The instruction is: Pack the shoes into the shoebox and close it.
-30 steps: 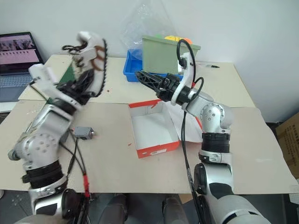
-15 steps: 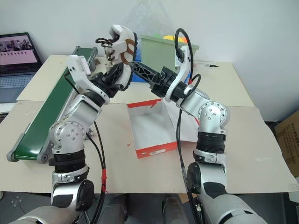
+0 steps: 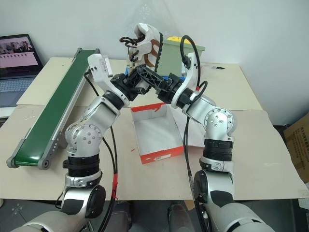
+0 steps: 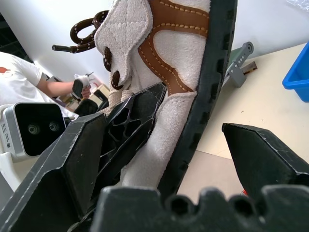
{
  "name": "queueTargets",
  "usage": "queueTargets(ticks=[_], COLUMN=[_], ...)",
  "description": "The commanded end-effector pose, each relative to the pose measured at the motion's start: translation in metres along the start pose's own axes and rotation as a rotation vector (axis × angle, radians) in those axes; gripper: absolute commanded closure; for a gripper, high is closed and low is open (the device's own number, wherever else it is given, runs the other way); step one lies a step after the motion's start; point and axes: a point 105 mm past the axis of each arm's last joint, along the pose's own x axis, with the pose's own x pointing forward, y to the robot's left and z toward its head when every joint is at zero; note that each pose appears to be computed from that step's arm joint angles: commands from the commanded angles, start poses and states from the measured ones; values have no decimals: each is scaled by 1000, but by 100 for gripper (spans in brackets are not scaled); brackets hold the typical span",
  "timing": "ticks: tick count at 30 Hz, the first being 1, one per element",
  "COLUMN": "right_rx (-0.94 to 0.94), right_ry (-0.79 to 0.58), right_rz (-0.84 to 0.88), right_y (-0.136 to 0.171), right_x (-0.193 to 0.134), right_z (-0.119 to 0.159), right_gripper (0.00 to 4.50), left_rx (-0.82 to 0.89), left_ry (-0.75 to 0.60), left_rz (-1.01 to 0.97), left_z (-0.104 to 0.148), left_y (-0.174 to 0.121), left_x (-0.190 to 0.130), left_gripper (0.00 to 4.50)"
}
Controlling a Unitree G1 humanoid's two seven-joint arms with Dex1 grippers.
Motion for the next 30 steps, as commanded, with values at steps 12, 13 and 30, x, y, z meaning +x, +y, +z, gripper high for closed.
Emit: queueTargets(ticks=[12, 13, 30], right_rx=[-29, -28, -47], right_ry=[-57, -57, -51], right_rz=[61, 61, 64], right_y=[14, 13, 13], right_x=[4, 4, 11], right_z=[15, 15, 13], right_gripper=[129, 171, 417], left_rx=[-3, -5, -55], left_ry=[-100, -101, -115], left_rz=[-52, -52, -16], left_z=[29, 29, 33], left_y=[-25, -25, -24], left_x=[1, 1, 1], left_gripper=[446, 446, 446])
